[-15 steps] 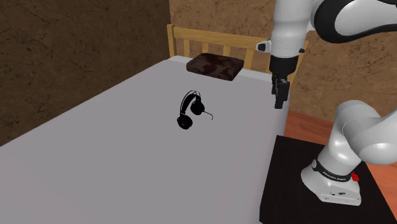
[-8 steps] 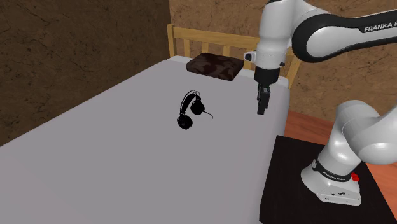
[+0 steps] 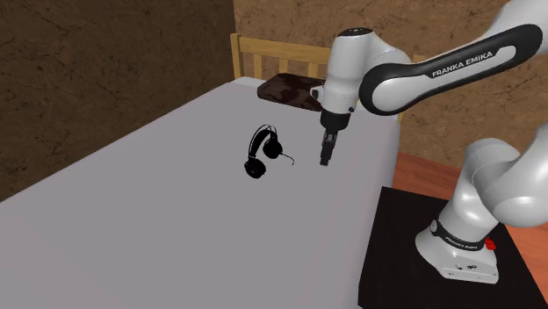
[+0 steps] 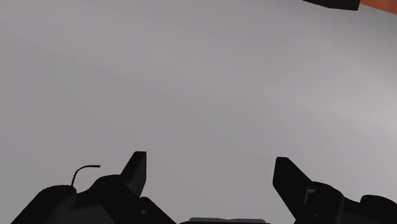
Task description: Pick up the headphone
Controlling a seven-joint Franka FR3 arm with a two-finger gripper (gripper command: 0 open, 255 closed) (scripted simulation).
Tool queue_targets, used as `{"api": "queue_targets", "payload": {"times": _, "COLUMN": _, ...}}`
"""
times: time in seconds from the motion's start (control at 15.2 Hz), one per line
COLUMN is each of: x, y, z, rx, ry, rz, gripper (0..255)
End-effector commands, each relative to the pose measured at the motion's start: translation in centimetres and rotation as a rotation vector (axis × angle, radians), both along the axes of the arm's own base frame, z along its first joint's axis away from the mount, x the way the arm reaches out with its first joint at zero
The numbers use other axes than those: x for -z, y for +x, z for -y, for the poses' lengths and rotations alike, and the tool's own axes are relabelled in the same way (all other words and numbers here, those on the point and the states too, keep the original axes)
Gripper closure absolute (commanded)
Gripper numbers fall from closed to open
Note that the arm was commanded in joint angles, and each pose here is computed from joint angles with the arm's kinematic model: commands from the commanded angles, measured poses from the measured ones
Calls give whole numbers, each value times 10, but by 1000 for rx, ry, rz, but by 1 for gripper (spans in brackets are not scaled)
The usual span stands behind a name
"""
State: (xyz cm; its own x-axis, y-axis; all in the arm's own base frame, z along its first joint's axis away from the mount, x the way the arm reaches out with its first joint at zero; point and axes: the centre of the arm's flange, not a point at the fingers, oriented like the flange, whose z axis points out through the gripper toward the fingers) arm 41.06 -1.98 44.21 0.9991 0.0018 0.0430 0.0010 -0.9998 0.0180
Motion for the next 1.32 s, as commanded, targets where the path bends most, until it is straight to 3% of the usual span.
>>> {"api": "queue_targets", "payload": {"times": 0.0, "x": 19, "y": 17, "z": 7, "rx": 12, "ry": -5, "rz": 31, "gripper": 0}}
{"api": "queue_targets", "payload": {"times": 1.25, "x": 133, "y": 195, "z": 65, "rx": 130, "ry": -52, "rz": 290, "gripper": 0}}
